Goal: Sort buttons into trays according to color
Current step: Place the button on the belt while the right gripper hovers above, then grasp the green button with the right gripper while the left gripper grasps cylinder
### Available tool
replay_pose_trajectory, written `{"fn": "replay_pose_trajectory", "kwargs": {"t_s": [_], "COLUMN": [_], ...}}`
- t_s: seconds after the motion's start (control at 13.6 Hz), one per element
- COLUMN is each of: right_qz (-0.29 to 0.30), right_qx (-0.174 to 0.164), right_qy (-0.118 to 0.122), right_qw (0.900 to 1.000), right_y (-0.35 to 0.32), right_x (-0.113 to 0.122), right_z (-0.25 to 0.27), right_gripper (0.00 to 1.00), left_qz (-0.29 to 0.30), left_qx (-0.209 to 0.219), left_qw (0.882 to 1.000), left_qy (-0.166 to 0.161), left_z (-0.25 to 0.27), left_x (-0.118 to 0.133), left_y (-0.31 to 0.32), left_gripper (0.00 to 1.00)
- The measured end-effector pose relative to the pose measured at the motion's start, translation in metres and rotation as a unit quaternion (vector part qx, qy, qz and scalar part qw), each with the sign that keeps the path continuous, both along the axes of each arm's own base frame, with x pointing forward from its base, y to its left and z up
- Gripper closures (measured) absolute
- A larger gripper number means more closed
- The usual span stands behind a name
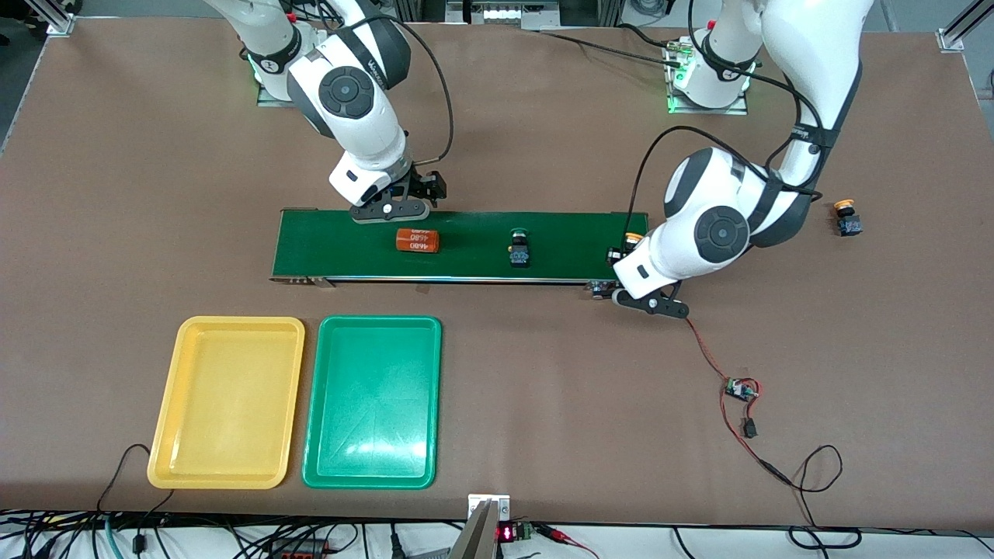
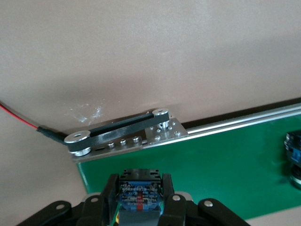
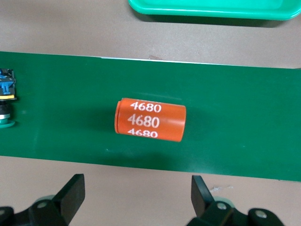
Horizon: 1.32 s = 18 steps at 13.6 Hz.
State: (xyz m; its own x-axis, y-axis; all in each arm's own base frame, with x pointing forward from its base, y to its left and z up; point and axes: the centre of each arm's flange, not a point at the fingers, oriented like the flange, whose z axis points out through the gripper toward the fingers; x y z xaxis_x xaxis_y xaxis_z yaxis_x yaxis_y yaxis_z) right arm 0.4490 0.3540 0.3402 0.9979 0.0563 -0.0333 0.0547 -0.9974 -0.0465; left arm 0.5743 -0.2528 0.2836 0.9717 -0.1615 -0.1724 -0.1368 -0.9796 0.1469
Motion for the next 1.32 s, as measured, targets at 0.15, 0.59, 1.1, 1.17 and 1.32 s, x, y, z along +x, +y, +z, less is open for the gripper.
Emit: {"fn": "replay_pose_trajectory", "kwargs": {"t_s": [0.15, 0.59, 1.1, 1.17, 1.32], "right_qz": [-0.001, -0.004, -0.014, -0.016, -0.021], "right_qx": [0.0, -0.001, -0.008, -0.007, -0.006], "right_qy": [0.0, 0.001, -0.009, -0.009, -0.01], "right_qw": [1.0, 1.0, 1.0, 1.0, 1.0], "right_y": [0.0, 0.013, 0.057, 0.061, 0.068], "right_x": [0.0, -0.01, -0.03, -0.028, -0.024], "right_z": [0.0, -0.001, -0.005, -0.006, -0.01], "right_gripper": [0.0, 0.0, 0.0, 0.0, 0.0], "left_qz": [0.018, 0.044, 0.052, 0.054, 0.066], "left_qx": [0.002, 0.005, 0.006, 0.005, 0.006], "left_qw": [1.0, 0.999, 0.998, 0.998, 0.997], "left_qy": [-0.011, -0.017, -0.021, -0.025, -0.034], "left_z": [-0.017, -0.016, -0.009, -0.003, 0.02], "left_x": [-0.011, -0.03, -0.032, -0.031, -0.025], "left_y": [0.004, -0.012, -0.012, -0.011, 0.002], "left_gripper": [0.59, 0.59, 0.17, 0.07, 0.0]}}
